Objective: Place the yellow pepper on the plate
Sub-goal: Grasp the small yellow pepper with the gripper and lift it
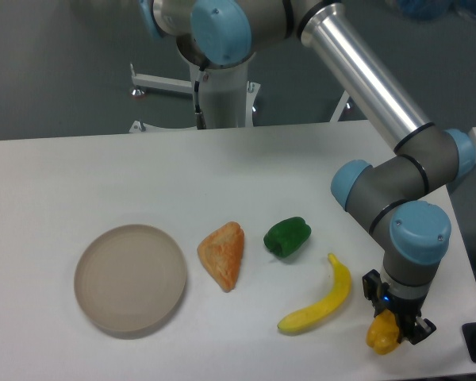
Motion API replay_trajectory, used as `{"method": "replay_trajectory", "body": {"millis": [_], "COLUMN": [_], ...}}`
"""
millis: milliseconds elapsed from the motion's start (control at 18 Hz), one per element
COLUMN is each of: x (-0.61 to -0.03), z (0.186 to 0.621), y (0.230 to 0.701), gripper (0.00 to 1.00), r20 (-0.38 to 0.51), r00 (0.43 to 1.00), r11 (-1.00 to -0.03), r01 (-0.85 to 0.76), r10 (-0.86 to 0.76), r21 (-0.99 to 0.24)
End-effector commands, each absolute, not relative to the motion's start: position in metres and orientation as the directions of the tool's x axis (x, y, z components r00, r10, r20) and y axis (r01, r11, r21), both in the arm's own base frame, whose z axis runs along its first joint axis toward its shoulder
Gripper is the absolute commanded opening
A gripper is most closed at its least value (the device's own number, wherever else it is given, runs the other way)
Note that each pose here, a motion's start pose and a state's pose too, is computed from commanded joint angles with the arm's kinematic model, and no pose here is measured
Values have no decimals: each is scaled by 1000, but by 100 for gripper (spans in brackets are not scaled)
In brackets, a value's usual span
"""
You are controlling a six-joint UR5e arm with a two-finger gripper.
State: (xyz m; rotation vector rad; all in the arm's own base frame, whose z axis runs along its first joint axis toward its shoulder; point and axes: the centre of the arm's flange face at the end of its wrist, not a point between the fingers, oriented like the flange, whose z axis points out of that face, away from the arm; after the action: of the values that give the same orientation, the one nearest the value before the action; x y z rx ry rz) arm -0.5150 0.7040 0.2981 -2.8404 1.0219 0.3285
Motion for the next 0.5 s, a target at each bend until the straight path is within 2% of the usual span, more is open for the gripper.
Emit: {"method": "replay_trajectory", "body": {"millis": [500], "x": [-504], "z": [319], "y": [700], "gripper": [34], "r20": [-241], "r00": [756], "r11": [-774], "r01": [-632], "r10": [-609], "r21": [-30]}}
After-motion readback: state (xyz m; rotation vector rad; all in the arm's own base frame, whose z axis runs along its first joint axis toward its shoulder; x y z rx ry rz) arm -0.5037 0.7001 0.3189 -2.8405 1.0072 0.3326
